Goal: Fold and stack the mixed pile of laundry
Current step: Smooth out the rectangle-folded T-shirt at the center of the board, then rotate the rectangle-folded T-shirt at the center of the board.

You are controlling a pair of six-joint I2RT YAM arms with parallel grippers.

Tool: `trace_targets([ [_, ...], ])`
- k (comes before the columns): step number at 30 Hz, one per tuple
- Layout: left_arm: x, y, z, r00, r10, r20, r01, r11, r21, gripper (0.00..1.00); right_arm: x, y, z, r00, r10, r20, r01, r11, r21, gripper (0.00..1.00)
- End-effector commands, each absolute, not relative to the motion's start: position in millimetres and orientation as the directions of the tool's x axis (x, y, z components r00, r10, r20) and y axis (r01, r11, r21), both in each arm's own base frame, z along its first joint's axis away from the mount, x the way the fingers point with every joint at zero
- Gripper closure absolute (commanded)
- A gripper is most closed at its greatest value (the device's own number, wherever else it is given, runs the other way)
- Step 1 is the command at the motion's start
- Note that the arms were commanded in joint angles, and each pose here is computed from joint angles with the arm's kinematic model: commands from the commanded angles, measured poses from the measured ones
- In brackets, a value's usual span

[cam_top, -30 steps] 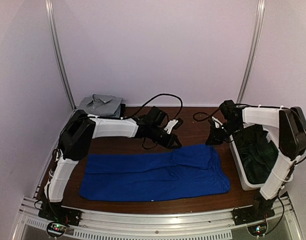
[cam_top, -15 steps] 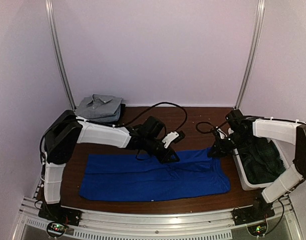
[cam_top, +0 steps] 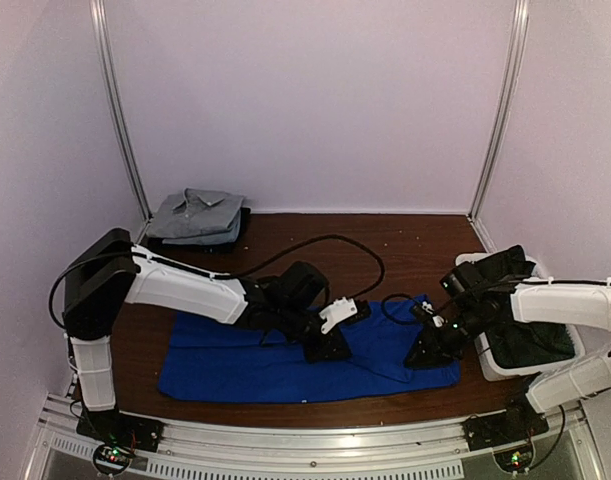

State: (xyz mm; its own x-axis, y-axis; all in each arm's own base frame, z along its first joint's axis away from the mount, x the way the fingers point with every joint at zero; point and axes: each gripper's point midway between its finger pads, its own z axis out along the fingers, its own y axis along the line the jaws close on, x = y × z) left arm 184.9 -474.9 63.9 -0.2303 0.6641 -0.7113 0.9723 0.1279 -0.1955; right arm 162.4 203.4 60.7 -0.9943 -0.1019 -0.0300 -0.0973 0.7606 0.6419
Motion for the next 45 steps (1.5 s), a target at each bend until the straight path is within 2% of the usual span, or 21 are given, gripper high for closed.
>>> trace_targets([
  [1,191.1,-464.8,108.1,-0.127,0.615,-0.778,0.989,0.137,-0.054,0.68,161.3,211.1,81.0,-0.990,-0.112,-0.081,-0.137,0.731,0.669,0.64],
  [4,196.0,-450.0,133.1,-0.116,0.586,-0.802,0.981,0.193,-0.001,0.33,175.9,207.8,99.2,-0.980,-0.127,-0.153,-0.195,0.759,0.621,0.54],
  [5,198.7,-445.0,140.6,-0.131,0.570,-0.811,0.974,0.228,0.004,0.25,182.0,207.7,104.5,-0.977,-0.127,-0.170,-0.205,0.765,0.610,0.53],
  [11,234.9,-400.8,176.3,-0.310,0.388,-0.868,0.850,0.523,-0.070,0.03,224.8,227.2,114.0,-0.971,-0.113,-0.210,-0.219,0.769,0.601,0.54],
  [13,254.8,-371.9,179.7,-0.423,0.281,-0.862,0.733,0.665,-0.143,0.02,234.3,235.0,110.5,-0.970,-0.124,-0.210,-0.228,0.770,0.596,0.54],
  [15,266.4,-343.7,175.9,-0.521,0.181,-0.834,0.621,0.751,-0.224,0.02,243.1,239.9,108.8,-0.967,-0.131,-0.220,-0.239,0.772,0.589,0.54],
  [18,270.2,-297.7,144.8,-0.693,0.108,-0.713,0.433,0.853,-0.292,0.02,252.0,245.6,98.7,-0.968,-0.140,-0.207,-0.237,0.774,0.587,0.53],
  [23,248.0,-263.4,97.1,-0.821,0.092,-0.563,0.321,0.890,-0.324,0.02,250.2,243.7,57.8,-0.980,-0.150,-0.128,-0.196,0.812,0.550,0.53],
  [29,228.3,-221.1,34.5,-0.932,0.023,-0.363,0.148,0.936,-0.320,0.04,253.0,219.0,19.6,-0.988,-0.132,-0.074,-0.151,0.893,0.424,0.52],
  [36,225.4,-173.0,3.7,-0.961,-0.097,-0.258,-0.032,0.970,-0.243,0.08,287.2,188.5,4.4,-0.993,-0.091,-0.081,-0.112,0.942,0.315,0.52],
  [39,226.9,-172.0,2.1,-0.964,-0.085,-0.252,-0.020,0.968,-0.252,0.08,317.5,192.8,0.6,-0.988,-0.116,-0.101,-0.141,0.949,0.283,0.52],
  [42,231.3,-194.7,10.4,-0.964,0.019,-0.264,0.102,0.946,-0.306,0.12,359.9,215.3,7.2,-0.978,-0.147,-0.146,-0.186,0.934,0.304,0.52],
  [45,237.9,-217.2,30.8,-0.938,0.134,-0.319,0.240,0.917,-0.320,0.14,397.9,239.3,29.3,-0.966,-0.173,-0.194,-0.231,0.914,0.334,0.52],
])
